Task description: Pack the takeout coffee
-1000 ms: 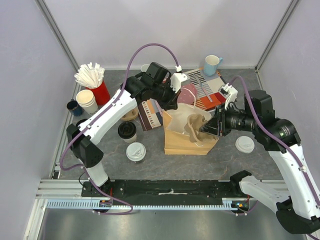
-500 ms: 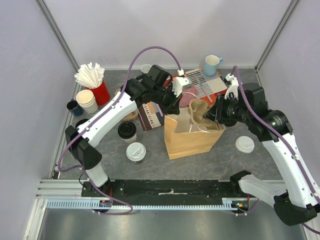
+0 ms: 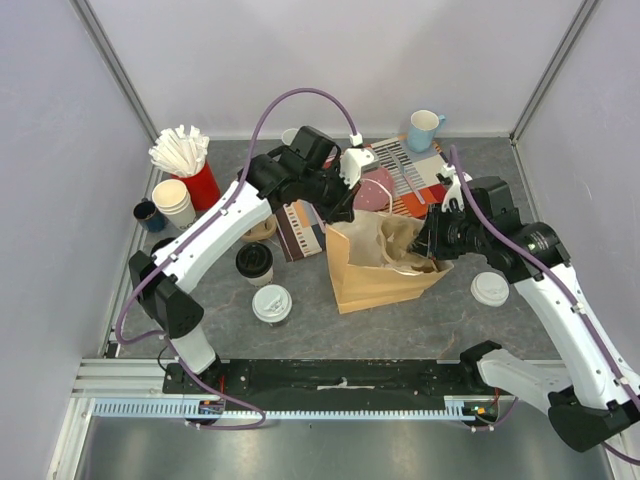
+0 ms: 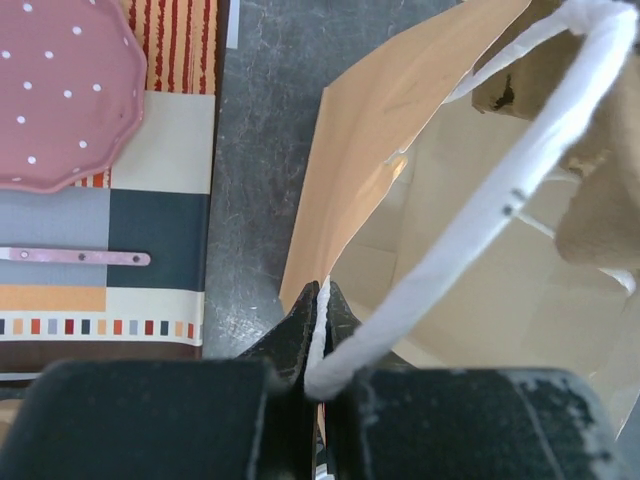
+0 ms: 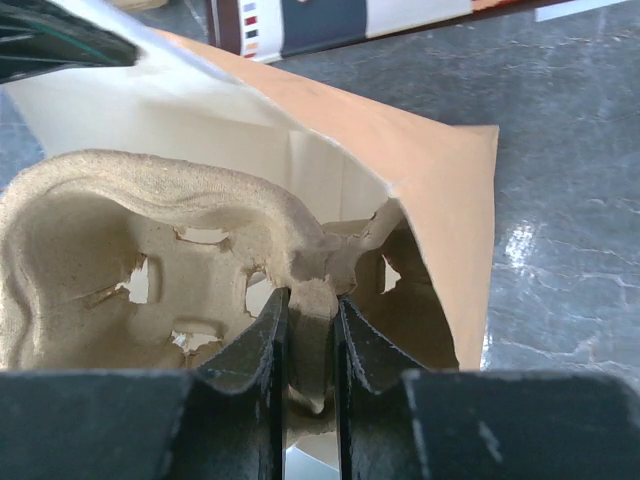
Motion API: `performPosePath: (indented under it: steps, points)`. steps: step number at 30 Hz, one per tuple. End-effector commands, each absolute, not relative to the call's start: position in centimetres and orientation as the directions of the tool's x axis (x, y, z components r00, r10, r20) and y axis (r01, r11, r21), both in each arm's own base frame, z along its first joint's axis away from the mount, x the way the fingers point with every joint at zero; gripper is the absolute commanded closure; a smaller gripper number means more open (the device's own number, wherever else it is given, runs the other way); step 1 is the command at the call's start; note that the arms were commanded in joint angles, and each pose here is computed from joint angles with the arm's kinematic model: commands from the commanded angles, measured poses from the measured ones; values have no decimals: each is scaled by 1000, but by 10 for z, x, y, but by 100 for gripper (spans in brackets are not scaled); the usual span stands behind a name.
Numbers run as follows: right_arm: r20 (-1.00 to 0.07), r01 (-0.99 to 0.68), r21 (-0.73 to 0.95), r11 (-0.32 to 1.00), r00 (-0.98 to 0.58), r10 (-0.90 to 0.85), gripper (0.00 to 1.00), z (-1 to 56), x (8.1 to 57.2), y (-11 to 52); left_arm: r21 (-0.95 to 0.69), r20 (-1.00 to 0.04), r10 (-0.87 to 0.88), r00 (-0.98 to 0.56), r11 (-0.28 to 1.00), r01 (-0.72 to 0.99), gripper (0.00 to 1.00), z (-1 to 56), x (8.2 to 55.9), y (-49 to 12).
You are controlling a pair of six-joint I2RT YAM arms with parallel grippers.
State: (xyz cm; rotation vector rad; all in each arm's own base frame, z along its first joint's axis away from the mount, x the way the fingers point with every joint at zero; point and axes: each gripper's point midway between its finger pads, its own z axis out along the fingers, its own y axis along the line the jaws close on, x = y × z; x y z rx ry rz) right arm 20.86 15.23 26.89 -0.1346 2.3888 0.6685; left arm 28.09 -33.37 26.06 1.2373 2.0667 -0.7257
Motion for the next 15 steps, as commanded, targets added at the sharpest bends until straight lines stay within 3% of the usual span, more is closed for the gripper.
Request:
performPosePath:
  steps: [1, 4, 15]
  points:
    - [-589, -145, 280, 949, -806, 51, 100, 250, 213, 121, -93, -797, 517, -311, 405, 910, 98, 289, 296, -340]
    - [-626, -166, 285, 944, -778, 53, 100, 257, 226, 137, -139, -785, 521, -336, 381, 914, 98, 287, 289, -345]
    - [-674, -220, 64, 973, -729, -120, 100, 246, 251, 185, -318, -729, 517, -449, 326, 890, 98, 279, 261, -355]
